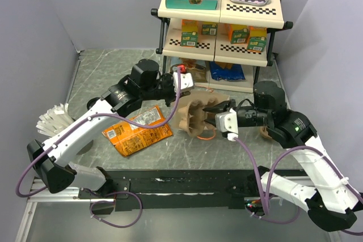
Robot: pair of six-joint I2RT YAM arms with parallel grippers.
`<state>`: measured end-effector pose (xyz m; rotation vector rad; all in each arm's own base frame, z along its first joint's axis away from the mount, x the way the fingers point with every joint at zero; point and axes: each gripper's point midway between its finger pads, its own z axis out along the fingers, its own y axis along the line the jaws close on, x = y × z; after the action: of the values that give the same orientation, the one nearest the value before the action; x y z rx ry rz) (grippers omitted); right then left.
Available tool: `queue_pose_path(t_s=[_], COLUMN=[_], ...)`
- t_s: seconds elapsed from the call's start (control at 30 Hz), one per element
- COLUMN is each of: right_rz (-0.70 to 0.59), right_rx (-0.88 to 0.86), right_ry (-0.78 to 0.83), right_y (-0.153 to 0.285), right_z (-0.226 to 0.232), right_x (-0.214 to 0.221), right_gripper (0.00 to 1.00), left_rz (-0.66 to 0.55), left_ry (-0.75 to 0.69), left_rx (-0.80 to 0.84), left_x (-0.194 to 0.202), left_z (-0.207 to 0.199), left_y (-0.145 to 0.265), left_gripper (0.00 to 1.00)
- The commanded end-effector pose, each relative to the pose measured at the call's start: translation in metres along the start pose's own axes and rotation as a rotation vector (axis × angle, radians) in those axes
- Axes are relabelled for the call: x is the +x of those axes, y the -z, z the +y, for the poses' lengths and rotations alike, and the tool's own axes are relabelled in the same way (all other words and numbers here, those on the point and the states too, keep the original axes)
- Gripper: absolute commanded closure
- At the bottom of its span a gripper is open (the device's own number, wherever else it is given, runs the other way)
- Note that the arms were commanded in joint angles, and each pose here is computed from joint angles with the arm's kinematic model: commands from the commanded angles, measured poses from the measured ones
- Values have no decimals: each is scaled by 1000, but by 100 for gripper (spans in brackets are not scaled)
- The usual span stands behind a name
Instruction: Pack the takeout coffee
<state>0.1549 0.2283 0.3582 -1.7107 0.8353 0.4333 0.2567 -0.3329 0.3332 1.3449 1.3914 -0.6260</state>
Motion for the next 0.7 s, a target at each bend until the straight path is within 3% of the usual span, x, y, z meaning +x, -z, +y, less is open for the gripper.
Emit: queue_pose_path(t_s=[0.0,0.5,0.67], right_rz=[48,285,312], right_rx=[-32,-150,-99], right_ry=[24,-53,-86], right_y=[6,9,11], right_z=[18,43,39], right_x=[10,60,63], right_gripper=[100,100,100], left_rz=[-61,-65,-66], left_ry=[-26,-12,1], left_rx=[-3,59,78], left_x=[-20,-17,-13], left_z=[-2,-20,-25], left_y=[14,20,21], left_gripper=[99,99,99])
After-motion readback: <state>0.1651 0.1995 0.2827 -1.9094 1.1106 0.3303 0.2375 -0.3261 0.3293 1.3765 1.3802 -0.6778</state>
